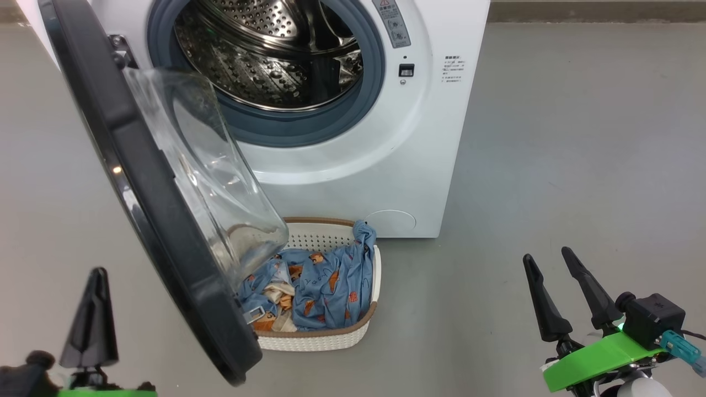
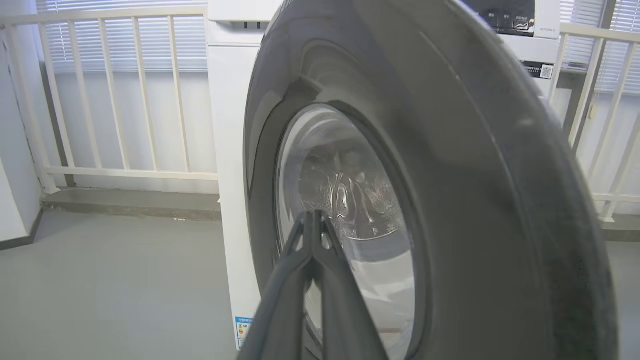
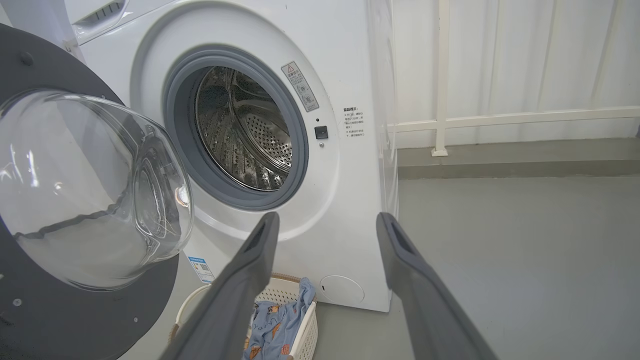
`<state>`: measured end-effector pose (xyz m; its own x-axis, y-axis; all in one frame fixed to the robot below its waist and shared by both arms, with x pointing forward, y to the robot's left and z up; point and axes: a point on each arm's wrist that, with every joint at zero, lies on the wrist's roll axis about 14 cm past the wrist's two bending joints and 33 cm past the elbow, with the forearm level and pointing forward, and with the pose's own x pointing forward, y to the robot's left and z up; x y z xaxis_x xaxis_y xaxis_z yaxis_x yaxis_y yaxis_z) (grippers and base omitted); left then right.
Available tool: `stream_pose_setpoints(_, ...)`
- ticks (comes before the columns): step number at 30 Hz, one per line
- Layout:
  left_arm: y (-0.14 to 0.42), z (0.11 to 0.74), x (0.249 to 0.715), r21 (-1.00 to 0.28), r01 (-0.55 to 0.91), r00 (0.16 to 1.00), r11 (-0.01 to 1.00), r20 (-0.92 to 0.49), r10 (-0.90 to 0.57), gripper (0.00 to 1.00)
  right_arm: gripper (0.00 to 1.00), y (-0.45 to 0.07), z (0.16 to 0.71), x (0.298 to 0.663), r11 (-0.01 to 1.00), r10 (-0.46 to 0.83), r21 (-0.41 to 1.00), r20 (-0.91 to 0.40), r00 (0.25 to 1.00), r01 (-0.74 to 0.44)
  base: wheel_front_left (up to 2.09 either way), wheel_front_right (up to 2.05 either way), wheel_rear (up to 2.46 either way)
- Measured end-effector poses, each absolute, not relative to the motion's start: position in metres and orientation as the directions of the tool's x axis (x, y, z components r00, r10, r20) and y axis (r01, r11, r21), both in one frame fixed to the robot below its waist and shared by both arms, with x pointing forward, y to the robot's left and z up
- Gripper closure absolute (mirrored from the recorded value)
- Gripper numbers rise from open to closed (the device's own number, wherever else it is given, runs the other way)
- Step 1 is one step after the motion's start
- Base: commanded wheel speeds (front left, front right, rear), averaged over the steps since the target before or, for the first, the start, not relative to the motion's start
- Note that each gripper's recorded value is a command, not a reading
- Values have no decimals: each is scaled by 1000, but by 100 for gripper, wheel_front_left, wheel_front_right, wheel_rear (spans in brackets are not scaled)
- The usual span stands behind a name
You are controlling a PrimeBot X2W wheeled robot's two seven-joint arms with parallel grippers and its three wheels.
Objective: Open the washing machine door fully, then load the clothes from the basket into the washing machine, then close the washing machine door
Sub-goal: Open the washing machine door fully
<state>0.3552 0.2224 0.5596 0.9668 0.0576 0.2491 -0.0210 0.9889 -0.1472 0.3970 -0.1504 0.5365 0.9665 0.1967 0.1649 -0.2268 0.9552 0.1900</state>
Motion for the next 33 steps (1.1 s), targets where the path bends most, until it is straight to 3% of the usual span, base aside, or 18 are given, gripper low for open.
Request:
stream_pose_setpoints(10,204,660,339,-68,38,842,997,539,5,100,0,-145,536,399,951,207,197,166,964,-238,0,0,0)
stream_pose_setpoints(17,164,688,327,-17,153,782,988,614,-110,100,0,-143,535,400,949,212,200,161,964,-242,0,0,0)
stream_pose_setpoints(26,109,678,327,-43,332,784,942,568,-250,100,0,-145,531,399,949,205,212,151,967,-235,0,0,0)
stream_pose_setpoints(33,85,635,338,-102,394,846,914,430,-316,100,0,-148,528,399,950,196,216,144,970,-224,0,0,0)
